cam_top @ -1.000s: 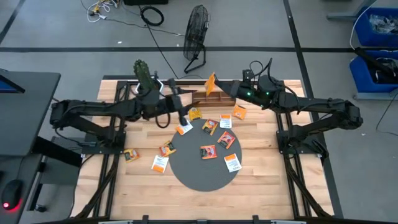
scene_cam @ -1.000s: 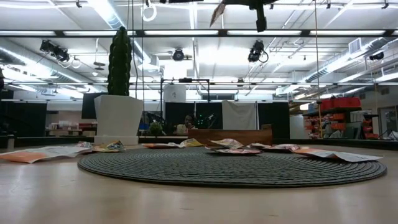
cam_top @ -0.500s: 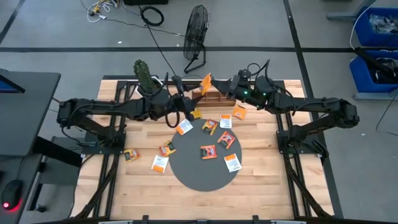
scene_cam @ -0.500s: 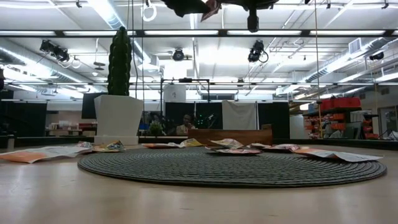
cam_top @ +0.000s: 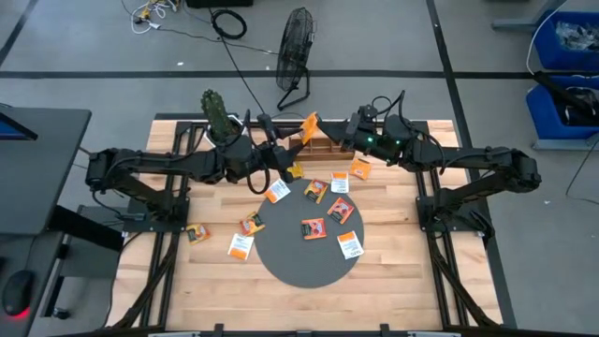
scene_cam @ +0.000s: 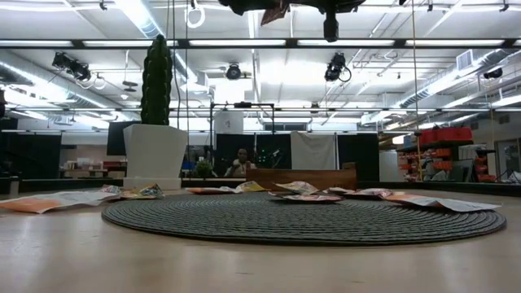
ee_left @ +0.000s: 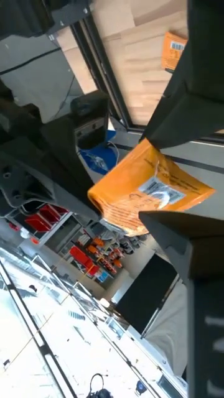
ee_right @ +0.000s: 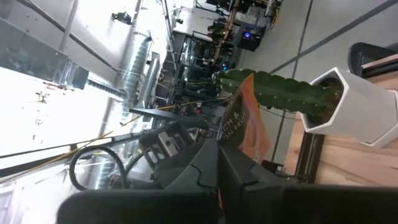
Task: Pick & Place Tea
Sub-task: Put the yellow tea bag into the right section of the wooden organizer
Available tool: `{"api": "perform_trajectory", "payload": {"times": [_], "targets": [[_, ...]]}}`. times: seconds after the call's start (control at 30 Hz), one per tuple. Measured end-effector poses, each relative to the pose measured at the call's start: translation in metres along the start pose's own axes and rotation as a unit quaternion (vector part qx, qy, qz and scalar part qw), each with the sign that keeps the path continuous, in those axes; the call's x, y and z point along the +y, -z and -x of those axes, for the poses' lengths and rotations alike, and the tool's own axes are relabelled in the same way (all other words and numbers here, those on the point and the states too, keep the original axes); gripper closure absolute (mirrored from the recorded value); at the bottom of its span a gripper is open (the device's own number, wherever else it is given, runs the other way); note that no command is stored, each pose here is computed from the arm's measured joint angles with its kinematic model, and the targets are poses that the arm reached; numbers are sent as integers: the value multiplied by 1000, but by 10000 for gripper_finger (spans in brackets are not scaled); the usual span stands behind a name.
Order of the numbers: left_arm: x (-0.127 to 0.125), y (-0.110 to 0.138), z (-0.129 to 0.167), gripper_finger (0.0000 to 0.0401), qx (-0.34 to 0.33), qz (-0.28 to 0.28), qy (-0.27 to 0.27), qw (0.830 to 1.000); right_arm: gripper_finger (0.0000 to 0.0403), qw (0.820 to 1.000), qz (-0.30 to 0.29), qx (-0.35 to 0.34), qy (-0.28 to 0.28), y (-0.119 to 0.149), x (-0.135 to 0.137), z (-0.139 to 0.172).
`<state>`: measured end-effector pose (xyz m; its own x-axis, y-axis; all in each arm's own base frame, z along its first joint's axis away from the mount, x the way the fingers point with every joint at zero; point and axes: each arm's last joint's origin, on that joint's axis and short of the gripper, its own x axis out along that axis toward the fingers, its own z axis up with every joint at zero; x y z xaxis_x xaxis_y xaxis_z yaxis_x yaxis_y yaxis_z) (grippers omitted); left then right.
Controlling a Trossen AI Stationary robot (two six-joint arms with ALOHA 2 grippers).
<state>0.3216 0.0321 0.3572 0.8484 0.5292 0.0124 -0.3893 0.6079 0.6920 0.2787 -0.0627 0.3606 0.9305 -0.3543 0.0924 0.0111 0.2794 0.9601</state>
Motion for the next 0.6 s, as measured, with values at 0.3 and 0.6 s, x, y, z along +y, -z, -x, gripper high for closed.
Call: {"api": "perform_trajectory", "payload": {"times": [0.3, 0.6], "targets": [[0, 0, 0, 349, 1, 0, 0, 1000, 403, 1000, -5, 14, -4, 2, 1, 0], [2, -2, 3, 381, -1, 69, -3, 998, 354, 990, 129, 21, -52, -2, 13, 8]]}}
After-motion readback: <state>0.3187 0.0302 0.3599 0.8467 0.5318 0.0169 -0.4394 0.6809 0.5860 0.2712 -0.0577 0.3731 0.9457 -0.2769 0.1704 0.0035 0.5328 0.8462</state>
